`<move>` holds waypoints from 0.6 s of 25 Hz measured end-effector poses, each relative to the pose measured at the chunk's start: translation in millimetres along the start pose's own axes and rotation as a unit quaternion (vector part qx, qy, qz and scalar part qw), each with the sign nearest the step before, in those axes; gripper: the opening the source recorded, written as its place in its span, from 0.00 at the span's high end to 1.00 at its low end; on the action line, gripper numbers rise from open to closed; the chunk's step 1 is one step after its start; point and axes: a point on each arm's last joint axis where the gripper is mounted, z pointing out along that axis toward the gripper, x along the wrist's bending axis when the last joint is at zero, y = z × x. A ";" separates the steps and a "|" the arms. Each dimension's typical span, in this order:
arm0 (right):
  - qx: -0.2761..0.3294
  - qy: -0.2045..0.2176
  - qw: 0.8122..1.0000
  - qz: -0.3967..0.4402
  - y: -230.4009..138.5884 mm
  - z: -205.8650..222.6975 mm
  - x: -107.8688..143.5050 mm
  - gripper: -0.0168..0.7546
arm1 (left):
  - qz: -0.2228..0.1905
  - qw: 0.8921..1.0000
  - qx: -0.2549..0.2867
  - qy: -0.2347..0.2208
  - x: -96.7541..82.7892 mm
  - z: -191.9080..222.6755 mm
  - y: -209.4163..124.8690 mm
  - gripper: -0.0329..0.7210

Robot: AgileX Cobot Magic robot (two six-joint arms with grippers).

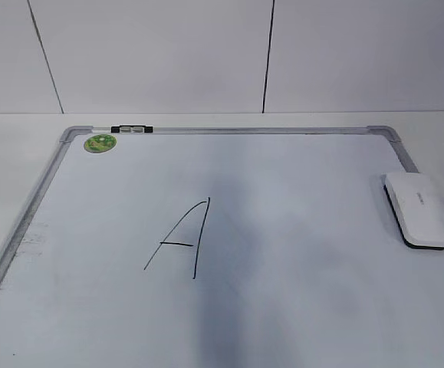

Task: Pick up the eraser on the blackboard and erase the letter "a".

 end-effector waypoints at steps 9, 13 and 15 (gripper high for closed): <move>-0.036 0.006 0.999 -0.035 -42.6 -13.7 -6.4 0.21 | 0.016 1.000 0.011 -0.002 4.6 -6.8 -63.4 0.49; -0.035 0.005 0.998 -0.052 -56.3 -9.6 -9.4 0.22 | 0.016 1.000 0.019 0.000 6.9 -3.7 -90.3 0.49; -0.028 0.004 0.998 -0.062 -64.3 -4.4 -11.5 0.22 | 0.015 1.000 0.025 0.000 8.1 -0.4 -102.8 0.49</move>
